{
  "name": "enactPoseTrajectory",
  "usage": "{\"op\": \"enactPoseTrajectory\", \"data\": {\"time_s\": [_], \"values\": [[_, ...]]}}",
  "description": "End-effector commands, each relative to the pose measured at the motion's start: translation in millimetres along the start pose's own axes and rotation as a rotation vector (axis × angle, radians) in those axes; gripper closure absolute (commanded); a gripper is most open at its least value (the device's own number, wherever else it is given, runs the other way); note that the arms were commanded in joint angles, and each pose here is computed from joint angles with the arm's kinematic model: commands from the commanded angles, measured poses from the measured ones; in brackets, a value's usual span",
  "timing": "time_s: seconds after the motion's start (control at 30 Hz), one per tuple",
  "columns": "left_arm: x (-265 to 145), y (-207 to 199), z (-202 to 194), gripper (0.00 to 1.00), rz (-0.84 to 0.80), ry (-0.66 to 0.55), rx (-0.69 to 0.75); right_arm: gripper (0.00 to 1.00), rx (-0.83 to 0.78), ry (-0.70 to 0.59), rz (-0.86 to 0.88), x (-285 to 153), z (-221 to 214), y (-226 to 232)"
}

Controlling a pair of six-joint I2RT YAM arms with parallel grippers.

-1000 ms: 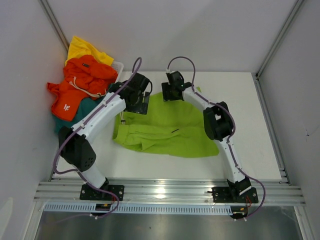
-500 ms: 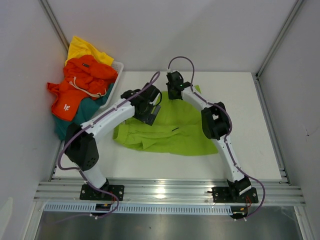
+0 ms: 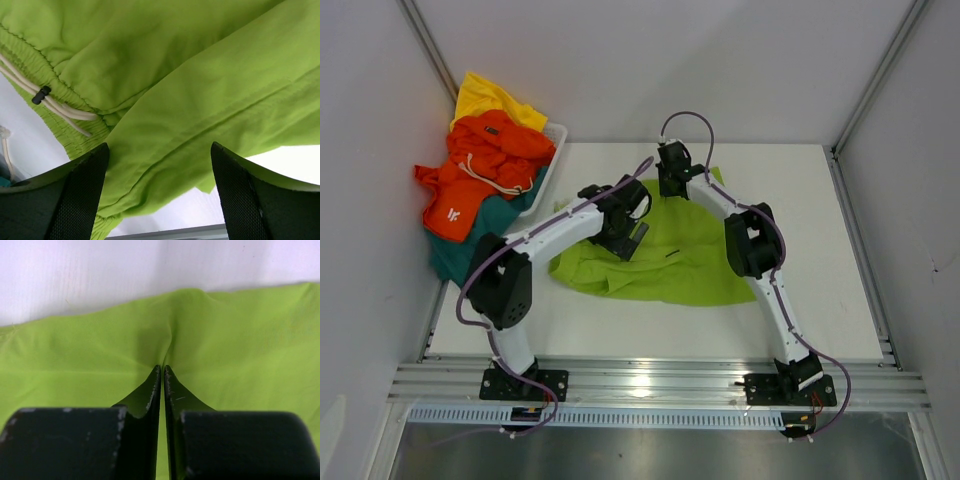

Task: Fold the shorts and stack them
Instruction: Flatten the shorts out

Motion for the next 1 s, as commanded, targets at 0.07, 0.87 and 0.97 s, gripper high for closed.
{"op": "enactPoseTrajectory", "data": {"time_s": [0.07, 0.87, 0.97], "values": [[-3, 22, 20, 0.15, 0.055, -0.065, -0.05, 0.95, -0.006, 0.004, 0.022, -4, -1, 0], [-45, -42, -43, 1.0, -0.23, 0.004, 0.057, 1.0, 0.106, -0.021, -0.01, 13, 15, -41], [-53, -51, -60, 1.0, -0.242, 0.03, 0.078, 1.0, 0.132, -0.03, -0.005, 16, 18, -48]]}}
Point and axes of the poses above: each gripper's point midway between its finger pads, its own x axis out along the fingers, its own y axis along the line the jaws close on, z = x × y, the point moved 5 cm from there along -x, back along the fingers, and after that the axes turned 9 degrees about -x, right-handed, at the moved point
